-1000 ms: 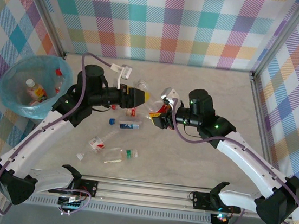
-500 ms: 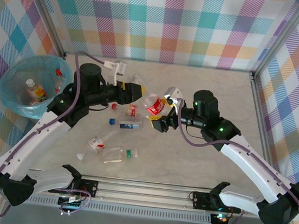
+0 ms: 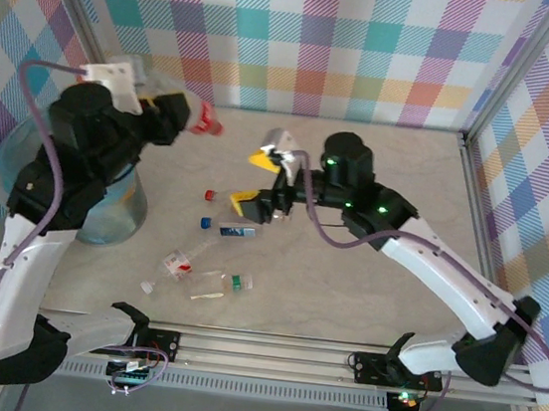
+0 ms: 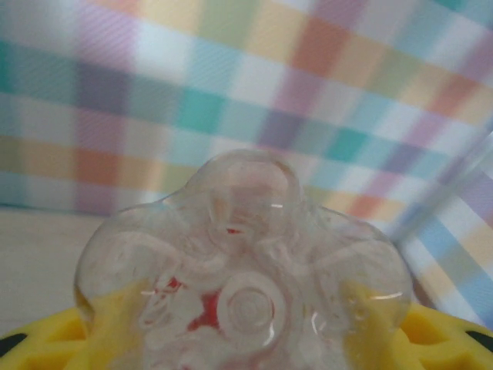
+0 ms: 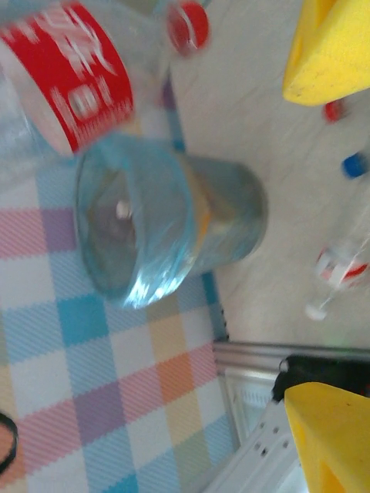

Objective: Put the plastic bottles in the bin

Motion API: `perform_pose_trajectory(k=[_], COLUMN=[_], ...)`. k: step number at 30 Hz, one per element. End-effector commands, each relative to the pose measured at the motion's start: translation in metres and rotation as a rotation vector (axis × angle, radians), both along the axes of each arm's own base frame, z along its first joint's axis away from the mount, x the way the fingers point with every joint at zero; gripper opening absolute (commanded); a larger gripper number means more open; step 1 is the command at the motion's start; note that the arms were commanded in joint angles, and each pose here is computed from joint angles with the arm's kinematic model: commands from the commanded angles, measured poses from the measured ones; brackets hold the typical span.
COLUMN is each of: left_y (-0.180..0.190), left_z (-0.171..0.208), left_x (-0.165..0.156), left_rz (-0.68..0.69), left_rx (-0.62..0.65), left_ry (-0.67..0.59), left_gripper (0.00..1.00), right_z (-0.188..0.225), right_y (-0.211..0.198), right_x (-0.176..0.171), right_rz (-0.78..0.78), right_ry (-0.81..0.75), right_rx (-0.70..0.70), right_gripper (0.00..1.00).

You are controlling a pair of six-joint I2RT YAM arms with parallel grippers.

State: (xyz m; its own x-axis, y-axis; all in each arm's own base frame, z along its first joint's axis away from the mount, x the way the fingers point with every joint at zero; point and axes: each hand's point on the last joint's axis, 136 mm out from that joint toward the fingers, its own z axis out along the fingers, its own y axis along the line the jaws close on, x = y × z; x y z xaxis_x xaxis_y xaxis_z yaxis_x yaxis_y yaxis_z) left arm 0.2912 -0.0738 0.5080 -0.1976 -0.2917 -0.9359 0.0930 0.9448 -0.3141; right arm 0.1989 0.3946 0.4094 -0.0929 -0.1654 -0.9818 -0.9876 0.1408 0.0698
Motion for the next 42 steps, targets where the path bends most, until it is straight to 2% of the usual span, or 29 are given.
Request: perform_pose_trajectory(k=[1,6,10,14,21,30,37,42], left_y=[0.058,0.124,0.155,0.183,0.217,0.273,0.281,0.277], left_z=[-0.001,0.005,0.008,-0.005,-0.043,-0.124,-0.186,-0.223], left_x=[0.007,0.013,0.006,0.003,0.018,0.049,0.064,0.071], left_rz=[0.237,0.463,0.580,0.665,0.718,0.754,0.713,0.678], left_rx=[0.119,0.137,0.154,0.163,0.125,0.087,0.025,-0.017], left_ry=[0.037,0.063,0.059,0.115,0.206,0.300,0.360,0.451], left_gripper=[0.48,0.48,0.47,0.48,0.48,0.50,0.53,0.54], right_z=[0.013,0.025,0.022,0.010,-0.012,-0.038,-0.051,-0.057], right_y=[0.037,0.086,0.118,0.143,0.156,0.159,0.167,0.168], right_x=[-0.031,-0.056,-0.070,-0.082,-0.089,-0.085,-0.087,-0.089], right_rz=[0.139,0.258,0.319,0.379,0.412,0.388,0.388,0.392], right_ry=[-0.028,0.017,0.087,0.150,0.204,0.235,0.271,0.278], right_rx=[0.021,0.062,0.051,0.020,-0.029,-0.093,-0.118,-0.141], right_gripper=[0.92,0.90,0.87,0.85,0.83,0.81,0.80,0.80])
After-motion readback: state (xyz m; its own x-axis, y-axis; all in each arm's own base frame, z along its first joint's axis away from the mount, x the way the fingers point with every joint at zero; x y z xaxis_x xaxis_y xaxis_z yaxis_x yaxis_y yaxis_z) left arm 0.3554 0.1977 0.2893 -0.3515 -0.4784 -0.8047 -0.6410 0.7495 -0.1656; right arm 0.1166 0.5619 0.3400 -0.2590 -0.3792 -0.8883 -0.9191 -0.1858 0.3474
